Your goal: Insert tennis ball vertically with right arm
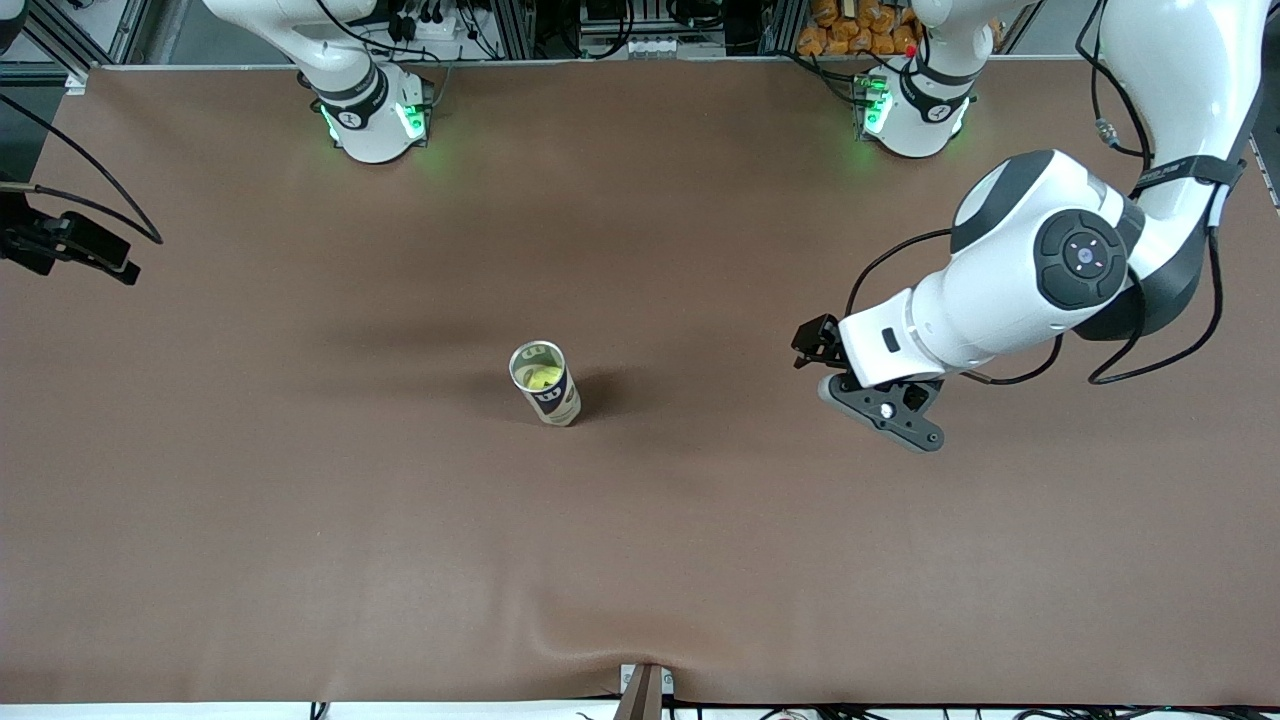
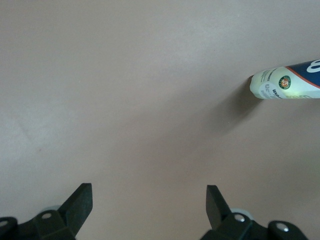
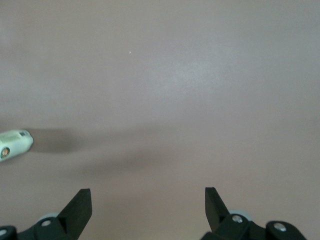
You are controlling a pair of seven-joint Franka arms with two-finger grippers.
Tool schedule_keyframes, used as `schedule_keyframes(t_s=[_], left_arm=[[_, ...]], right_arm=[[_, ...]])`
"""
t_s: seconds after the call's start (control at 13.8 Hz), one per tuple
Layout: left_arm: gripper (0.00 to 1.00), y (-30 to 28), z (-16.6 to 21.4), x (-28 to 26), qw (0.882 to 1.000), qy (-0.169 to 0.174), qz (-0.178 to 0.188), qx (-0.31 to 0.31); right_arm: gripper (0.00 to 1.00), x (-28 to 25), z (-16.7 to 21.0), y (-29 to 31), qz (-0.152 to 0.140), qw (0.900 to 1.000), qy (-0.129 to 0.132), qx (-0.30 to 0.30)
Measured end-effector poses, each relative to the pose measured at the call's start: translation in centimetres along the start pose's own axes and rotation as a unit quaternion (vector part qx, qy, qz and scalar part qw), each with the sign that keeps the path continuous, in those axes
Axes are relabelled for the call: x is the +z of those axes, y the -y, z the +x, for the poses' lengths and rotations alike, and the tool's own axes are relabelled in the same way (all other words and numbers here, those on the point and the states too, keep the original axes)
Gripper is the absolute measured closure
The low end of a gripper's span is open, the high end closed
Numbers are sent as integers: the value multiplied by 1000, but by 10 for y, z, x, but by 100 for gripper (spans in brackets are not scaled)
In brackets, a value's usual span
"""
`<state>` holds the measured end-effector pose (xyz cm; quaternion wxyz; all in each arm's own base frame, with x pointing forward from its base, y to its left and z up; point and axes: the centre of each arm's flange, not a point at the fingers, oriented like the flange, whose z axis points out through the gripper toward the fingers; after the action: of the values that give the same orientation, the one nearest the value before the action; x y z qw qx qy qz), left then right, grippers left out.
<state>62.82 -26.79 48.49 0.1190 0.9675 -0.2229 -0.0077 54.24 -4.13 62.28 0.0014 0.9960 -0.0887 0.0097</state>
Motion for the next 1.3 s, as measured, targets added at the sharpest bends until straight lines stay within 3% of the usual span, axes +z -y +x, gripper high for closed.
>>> schedule_keyframes(t_s=[0.43, 0.72, 1.01, 1.3], left_arm=[[0, 27, -5, -14, 999, 5, -3, -46], [0, 72, -11, -31, 994, -4, 39, -103], [0, 88, -36, -96, 983, -38, 79, -162], [0, 114, -75, -142, 970, -21, 116, -213]], right_arm=[[0, 3, 0, 3, 2, 1000, 1, 29], [0, 6, -1, 6, 2, 1000, 4, 27], [0, 6, -1, 7, 2, 1000, 4, 26], [0, 2, -3, 7, 2, 1000, 2, 26]])
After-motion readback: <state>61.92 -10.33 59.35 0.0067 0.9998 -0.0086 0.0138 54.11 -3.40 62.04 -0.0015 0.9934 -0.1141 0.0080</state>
